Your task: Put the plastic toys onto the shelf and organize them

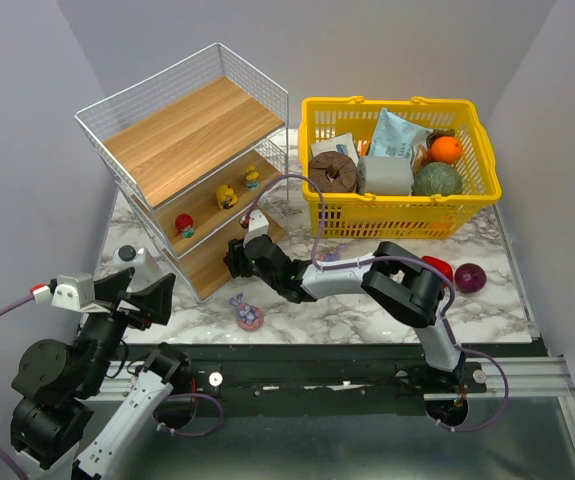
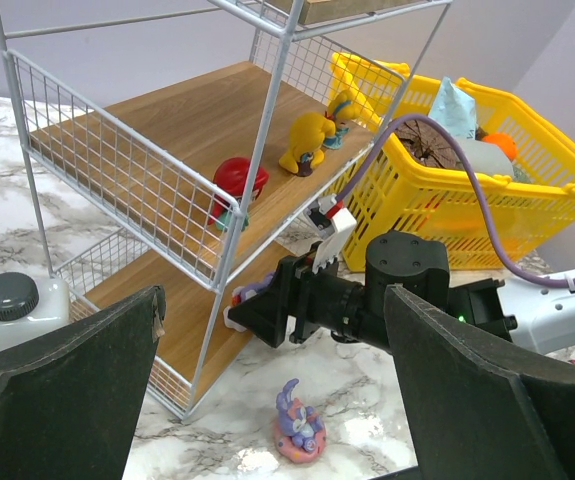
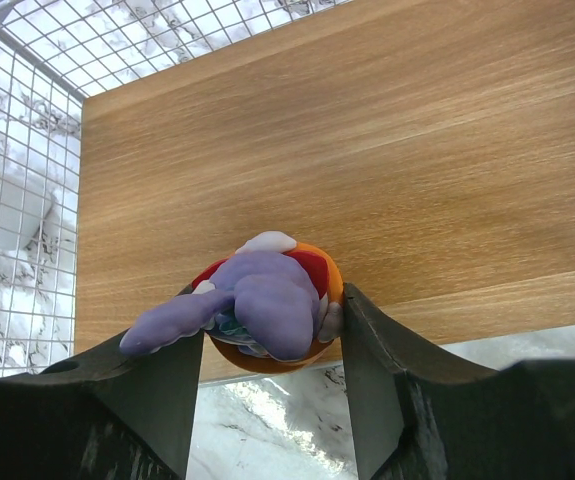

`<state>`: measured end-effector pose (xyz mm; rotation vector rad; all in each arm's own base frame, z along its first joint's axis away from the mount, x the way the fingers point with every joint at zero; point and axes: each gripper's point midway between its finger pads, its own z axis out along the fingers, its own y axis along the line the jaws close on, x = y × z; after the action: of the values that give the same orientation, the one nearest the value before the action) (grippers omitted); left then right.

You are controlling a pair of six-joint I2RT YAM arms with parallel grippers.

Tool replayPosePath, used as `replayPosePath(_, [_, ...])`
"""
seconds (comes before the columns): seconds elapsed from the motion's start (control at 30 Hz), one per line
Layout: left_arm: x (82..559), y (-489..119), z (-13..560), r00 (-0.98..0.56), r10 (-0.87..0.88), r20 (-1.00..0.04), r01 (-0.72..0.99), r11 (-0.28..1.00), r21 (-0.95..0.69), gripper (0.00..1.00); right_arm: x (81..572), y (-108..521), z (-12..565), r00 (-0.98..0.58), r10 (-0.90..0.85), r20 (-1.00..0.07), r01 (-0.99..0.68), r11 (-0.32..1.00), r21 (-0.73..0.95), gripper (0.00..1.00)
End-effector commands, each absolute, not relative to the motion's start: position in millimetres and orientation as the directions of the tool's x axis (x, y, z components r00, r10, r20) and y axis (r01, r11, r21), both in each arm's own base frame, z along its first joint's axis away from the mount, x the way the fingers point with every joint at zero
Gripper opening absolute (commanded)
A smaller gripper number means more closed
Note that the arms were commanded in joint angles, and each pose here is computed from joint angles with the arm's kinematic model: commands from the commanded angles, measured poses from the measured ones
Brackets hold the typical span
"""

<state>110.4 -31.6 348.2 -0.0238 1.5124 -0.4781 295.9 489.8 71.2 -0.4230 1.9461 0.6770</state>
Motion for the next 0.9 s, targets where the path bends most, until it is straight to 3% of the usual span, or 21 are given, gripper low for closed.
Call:
replayPosePath(0.0, [111,-30,347,-0.016,-0.302,-0.953,0.280,0.914,-0.294,0.99,301,497,71,-0.449,0.014,-0.893,-0.556,0.778,0.292,0.51])
replayPosePath(0.13, [111,-30,346,-0.014,-0.301,-0.954,0.277,0.915,-0.293,0.99,303,499,71,-0.457,0.019,-0.889,-0.548,0.781,0.298,0.56])
replayPosePath(0.3, [113,-30,345,-0.021,-0.299,-0.954,0.275,0.916,-0.293,0.99,305,497,78,-0.447,0.069,-0.892,-0.534,0.779,0.328,0.71])
replayPosePath(0.6, [112,-28,346,-0.017,-0.299,-0.954,0.269,0.918,-0.292,0.99,300,491,99,-0.417,0.122,-0.901,-0.553,0.752,0.358,0.87])
replayPosePath(0.87, [112,-28,346,-0.018,-0.297,-0.955,0.268,0.918,-0.291,0.99,286,478,124,-0.374,0.160,-0.914,-0.604,0.705,0.371,0.90])
